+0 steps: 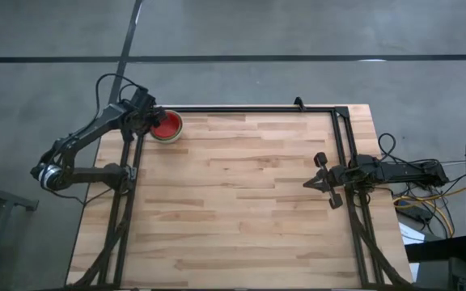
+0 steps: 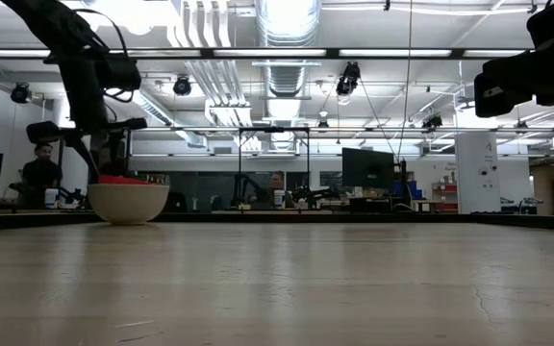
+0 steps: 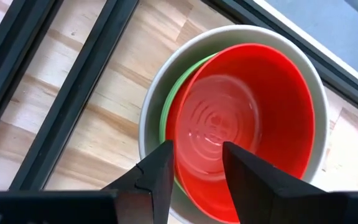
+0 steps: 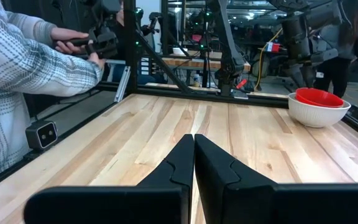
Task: Nest bowls inside each other
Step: Stack the red bowl on the stacked bowls, then return to Home Position
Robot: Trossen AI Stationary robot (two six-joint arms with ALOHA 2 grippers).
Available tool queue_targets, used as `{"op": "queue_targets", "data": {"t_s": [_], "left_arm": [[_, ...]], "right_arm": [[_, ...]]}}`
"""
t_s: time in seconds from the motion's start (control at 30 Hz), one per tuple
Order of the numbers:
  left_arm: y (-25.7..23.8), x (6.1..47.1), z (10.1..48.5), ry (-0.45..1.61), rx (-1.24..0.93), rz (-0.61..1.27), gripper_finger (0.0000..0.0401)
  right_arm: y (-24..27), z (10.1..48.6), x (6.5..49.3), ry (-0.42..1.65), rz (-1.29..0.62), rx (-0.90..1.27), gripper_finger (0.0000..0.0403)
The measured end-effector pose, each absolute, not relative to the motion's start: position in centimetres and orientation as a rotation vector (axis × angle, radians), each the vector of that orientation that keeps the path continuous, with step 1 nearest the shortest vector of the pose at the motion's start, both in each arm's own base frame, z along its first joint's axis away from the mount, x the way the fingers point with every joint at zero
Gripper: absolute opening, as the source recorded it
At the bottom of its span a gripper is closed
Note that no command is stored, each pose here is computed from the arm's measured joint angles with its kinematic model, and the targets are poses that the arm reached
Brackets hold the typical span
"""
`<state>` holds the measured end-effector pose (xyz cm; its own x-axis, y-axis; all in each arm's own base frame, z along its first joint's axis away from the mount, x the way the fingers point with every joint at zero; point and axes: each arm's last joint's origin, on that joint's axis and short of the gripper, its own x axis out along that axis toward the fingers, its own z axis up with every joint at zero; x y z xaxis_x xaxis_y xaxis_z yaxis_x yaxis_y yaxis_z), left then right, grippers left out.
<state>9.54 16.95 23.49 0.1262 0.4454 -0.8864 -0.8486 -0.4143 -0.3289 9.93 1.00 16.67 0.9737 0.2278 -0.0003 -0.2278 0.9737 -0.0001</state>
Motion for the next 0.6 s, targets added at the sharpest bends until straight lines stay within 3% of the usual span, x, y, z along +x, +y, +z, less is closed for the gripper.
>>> {"op": "queue_targets", "data": {"t_s": [0.6], "left_arm": [[17.0, 9.6, 25.2, 0.453, -1.308, 1.52, 0.014]], "right_arm": [[1.0, 16.7, 9.9, 0.0, 0.23, 0.0, 0.0009]]}}
